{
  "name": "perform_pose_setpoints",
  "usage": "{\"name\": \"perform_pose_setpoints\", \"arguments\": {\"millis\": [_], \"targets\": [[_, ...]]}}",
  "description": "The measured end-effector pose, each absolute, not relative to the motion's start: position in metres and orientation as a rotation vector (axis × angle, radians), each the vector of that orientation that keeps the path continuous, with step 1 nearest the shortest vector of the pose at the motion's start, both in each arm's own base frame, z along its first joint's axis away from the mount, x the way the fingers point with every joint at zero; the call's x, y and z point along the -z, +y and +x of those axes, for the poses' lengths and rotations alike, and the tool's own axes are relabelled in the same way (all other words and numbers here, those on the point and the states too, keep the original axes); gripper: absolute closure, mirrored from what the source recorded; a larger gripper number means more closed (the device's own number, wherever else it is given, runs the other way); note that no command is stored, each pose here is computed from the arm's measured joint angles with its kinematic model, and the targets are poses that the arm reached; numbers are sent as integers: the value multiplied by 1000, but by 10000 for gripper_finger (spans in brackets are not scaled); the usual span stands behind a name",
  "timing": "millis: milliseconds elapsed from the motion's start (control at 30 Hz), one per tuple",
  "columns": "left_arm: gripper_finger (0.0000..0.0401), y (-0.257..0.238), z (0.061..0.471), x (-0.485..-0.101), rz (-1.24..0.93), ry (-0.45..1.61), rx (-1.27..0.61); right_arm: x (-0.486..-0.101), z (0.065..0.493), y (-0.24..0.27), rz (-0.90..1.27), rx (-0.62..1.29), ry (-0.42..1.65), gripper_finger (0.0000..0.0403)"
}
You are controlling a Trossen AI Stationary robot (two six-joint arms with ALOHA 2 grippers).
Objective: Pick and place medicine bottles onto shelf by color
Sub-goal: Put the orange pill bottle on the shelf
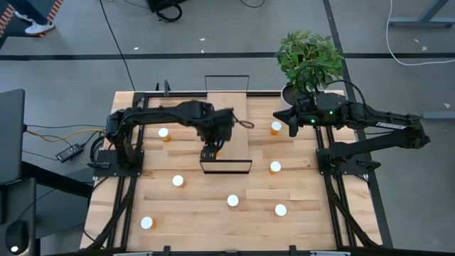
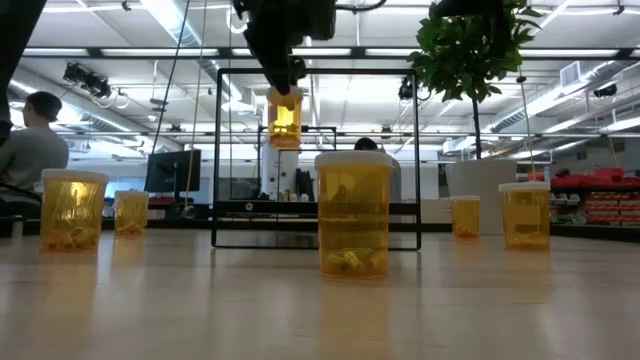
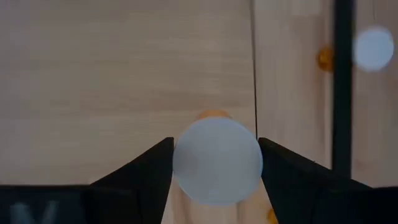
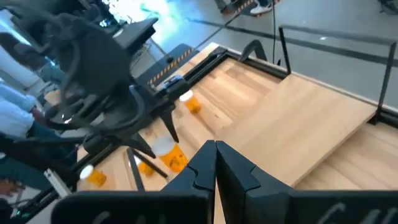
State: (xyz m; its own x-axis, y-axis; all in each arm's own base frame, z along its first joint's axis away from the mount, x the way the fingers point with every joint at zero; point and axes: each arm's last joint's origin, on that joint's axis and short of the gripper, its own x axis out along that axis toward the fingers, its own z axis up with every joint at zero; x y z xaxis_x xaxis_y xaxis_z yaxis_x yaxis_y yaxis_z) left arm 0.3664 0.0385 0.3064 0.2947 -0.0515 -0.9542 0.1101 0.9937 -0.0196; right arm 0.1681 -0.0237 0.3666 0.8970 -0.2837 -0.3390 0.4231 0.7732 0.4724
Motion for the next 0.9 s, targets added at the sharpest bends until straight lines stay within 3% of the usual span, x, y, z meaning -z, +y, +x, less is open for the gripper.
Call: {"name": "perform_pose_setpoints", "arguments": {"millis": [200, 433, 700, 900], "targets": [[181, 35, 367, -306, 368, 1271, 219, -364, 168, -22, 551, 337, 299, 387], [176, 48, 363, -296, 716, 1268, 479, -364, 168, -21, 523, 288, 317, 387], [181, 44, 357, -274, 845, 1269, 713, -364, 168, -21, 504, 278, 321, 387], [182, 43, 361, -272, 959, 1203, 782, -364, 168, -21, 470, 272, 325, 387]]}}
